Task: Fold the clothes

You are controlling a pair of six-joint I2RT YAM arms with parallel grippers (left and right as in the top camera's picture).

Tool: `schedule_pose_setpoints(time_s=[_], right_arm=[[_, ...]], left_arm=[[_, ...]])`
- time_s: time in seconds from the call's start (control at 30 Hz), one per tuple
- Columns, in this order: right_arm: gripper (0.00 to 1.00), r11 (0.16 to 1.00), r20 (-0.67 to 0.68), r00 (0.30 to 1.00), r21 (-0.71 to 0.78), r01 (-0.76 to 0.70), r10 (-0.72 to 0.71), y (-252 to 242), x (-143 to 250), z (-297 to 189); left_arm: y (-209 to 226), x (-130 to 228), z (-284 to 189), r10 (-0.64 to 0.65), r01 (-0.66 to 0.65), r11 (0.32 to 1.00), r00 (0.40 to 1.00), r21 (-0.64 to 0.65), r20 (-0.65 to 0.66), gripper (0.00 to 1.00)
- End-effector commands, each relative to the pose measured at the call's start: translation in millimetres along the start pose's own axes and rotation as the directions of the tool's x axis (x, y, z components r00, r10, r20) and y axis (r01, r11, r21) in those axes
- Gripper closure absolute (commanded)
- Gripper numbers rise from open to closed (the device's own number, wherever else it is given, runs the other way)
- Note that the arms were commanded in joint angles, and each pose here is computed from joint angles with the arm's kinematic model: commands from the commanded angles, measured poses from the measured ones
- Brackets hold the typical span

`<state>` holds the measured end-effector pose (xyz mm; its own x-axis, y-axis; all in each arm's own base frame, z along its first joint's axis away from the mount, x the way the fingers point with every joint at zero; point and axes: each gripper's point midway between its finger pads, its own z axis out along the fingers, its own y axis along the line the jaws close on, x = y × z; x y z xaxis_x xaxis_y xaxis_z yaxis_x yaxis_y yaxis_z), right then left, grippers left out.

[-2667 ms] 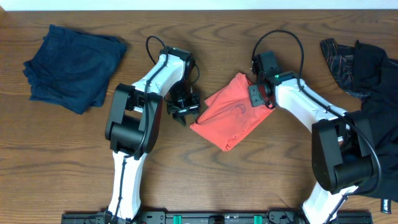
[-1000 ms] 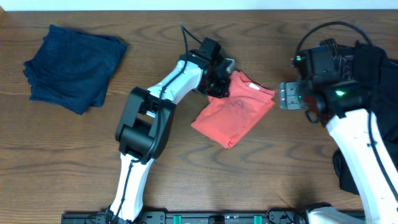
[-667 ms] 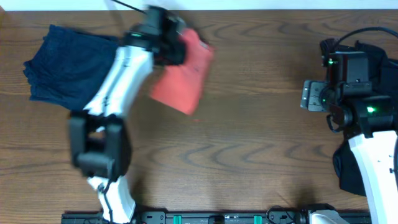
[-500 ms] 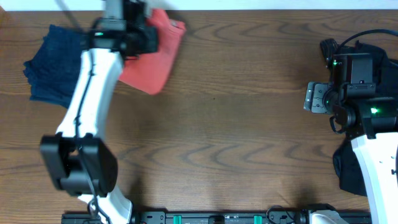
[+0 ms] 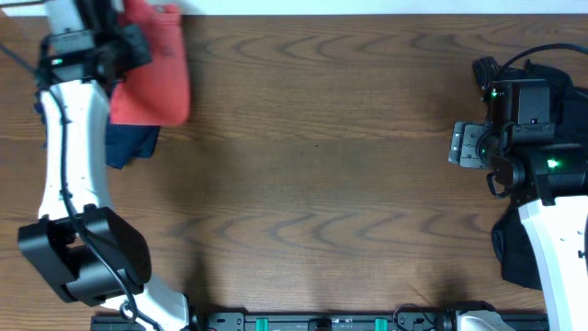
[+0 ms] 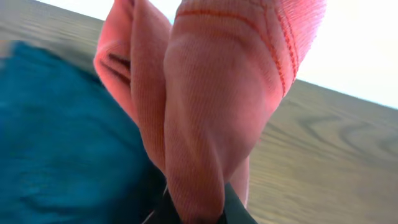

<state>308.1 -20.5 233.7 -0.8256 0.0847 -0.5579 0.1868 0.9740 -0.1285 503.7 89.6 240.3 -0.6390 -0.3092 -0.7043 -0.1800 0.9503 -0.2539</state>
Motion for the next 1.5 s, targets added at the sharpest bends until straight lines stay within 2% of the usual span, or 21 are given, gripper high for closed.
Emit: schedule_pose_setpoints(time_s=[0.0, 0.07, 0.1, 0.17, 0.2, 0.23, 0.43, 0.53, 0.7, 0.9, 1.03, 1.13, 1.33, 1.47], right_arm=[[0.18, 0.999, 0.01, 1.0, 0.012, -0.03, 0.029, -6, -2, -4], [0.17, 1.0, 0.009, 1.0, 0.006, -0.03, 0.03, -5, -2, -4], [0.17, 1.0, 0.01, 1.0, 0.006, -0.03, 0.03, -5, -2, -4], [0.17, 1.0, 0.01, 1.0, 0.006, -0.03, 0.03, -5, -2, -4], [0.17, 1.0, 0.008, 1.0, 0.006, -0.029, 0.029, -5, -1, -4], [0.17, 1.0, 0.005, 1.0, 0.006, -0.029, 0.029, -6, -1, -4], [0.17, 1.0, -0.018, 1.0, 0.01, -0.023, 0.023, -6, 5, -4], [0.17, 1.0, -0.017, 1.0, 0.01, -0.023, 0.023, -6, 5, -4], [0.15, 1.0, -0.003, 1.0, -0.002, -0.027, 0.027, -4, 1, -4], [0.08, 0.985, 0.059, 0.997, -0.166, -0.035, 0.045, 28, -22, 5], [0.01, 0.966, 0.097, 0.995, -0.258, 0.0, 0.026, 51, -41, 22], [0.01, 0.96, 0.103, 0.995, -0.278, 0.013, 0.016, 60, -49, 38], [0.01, 0.962, 0.06, 0.998, -0.272, 0.011, 0.006, 62, -42, 49], [0.01, 0.965, 0.084, 0.995, -0.26, -0.025, 0.049, 54, -44, 32]], left_arm=[[35, -17, -14, -0.041, 0.045, 0.996, 0.997, -0.074, 0.061, 0.95], [63, -19, -17, -0.064, 0.075, 0.986, 0.995, -0.151, 0.075, 0.93], [78, -19, -19, -0.075, 0.09, 0.977, 0.994, -0.193, 0.084, 0.83], [107, -20, -22, -0.095, 0.119, 0.956, 0.99, -0.268, 0.099, 0.28], [119, -20, -24, -0.106, 0.133, 0.947, 0.989, -0.293, 0.107, 0.06], [129, -21, -26, -0.117, 0.147, 0.94, 0.987, -0.307, 0.115, 0.02], [183, -20, -49, -0.221, 0.272, 0.891, 0.959, -0.364, 0.175, 0.02], [183, -18, -50, -0.248, 0.291, 0.902, 0.954, -0.319, 0.169, 0.02], [138, -20, -36, -0.236, 0.252, 0.957, 0.965, -0.143, 0.118, 0.02], [46, -7, -6, -0.03, 0.03, 0.999, 0.999, -0.044, 0.015, 0.02], [-27, 29, 8, 0.088, -0.085, 0.996, 0.991, 0.031, -0.104, 0.02], [-64, 69, 8, 0.206, -0.196, 0.978, 0.951, 0.064, -0.23, 0.02], [-69, 141, -19, 0.224, -0.243, 0.97, 0.835, 0.028, -0.503, 0.02], [-64, 159, -47, 0.204, -0.236, 0.971, 0.785, 0.021, -0.585, 0.02]])
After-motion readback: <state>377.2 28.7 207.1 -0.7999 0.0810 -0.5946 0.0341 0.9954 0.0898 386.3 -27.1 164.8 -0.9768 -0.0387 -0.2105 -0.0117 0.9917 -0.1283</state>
